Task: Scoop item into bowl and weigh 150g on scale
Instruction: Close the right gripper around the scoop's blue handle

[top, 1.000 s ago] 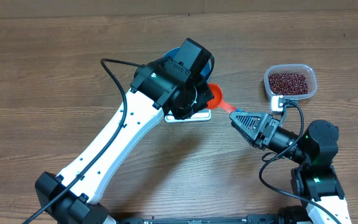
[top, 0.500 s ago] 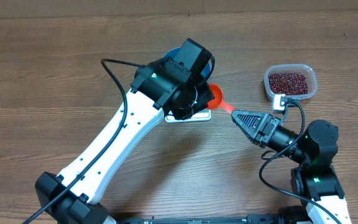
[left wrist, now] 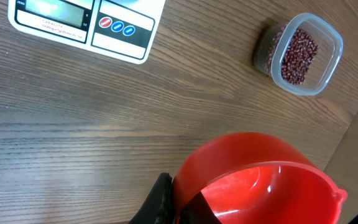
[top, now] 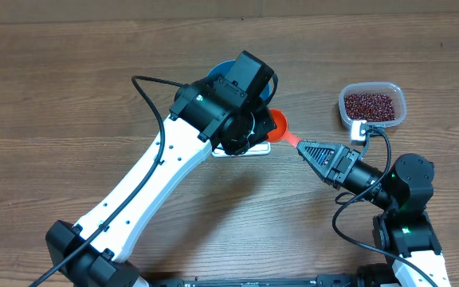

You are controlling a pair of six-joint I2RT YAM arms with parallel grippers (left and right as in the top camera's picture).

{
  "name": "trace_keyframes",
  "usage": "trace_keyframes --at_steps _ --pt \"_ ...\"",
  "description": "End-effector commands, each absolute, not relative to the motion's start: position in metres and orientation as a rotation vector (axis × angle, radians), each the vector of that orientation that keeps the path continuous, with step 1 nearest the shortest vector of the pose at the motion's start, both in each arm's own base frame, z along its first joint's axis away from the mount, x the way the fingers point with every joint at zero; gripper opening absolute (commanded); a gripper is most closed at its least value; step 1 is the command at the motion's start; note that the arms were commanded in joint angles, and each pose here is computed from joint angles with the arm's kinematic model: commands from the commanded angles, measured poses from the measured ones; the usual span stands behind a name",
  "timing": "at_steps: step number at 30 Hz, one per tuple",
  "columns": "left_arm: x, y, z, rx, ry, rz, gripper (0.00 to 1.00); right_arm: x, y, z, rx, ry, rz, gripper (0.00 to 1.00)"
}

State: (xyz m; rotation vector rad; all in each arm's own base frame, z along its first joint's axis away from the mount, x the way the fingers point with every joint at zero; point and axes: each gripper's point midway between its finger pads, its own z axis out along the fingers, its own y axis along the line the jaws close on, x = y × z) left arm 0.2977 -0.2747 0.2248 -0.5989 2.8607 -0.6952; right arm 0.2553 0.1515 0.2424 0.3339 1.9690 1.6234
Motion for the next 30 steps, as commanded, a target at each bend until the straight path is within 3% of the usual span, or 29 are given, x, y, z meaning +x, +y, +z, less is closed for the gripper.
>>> trace_keyframes --at_steps 1,13,17,22,30 --pt "0.2974 -0.2755 0.2345 -0.559 2.843 -0.713 0.04 0.2576 0.1521 0.2557 0.300 1.938 1.613 0.21" --pt "0.2965 -0.2747 0.2334 -0.562 2.849 -0.706 0.04 0.2578 0.1521 0.2570 0.294 1.932 1.612 0.13" --pt "0.2966 -0.2748 0.2335 -0.562 2.848 -0.707 0.04 0.2578 0.1521 0.2571 0.294 1.932 1.612 0.28" --pt "0.2965 -0.2748 0.2335 -0.563 2.848 -0.706 0.04 0.2577 0.1524 0.2597 0.287 1.923 1.618 0.36" --pt "0.2951 -0.2810 0.2351 -0.540 2.842 -0.723 0.04 0.2577 0.1525 0.2599 0.290 1.922 1.621 0.38"
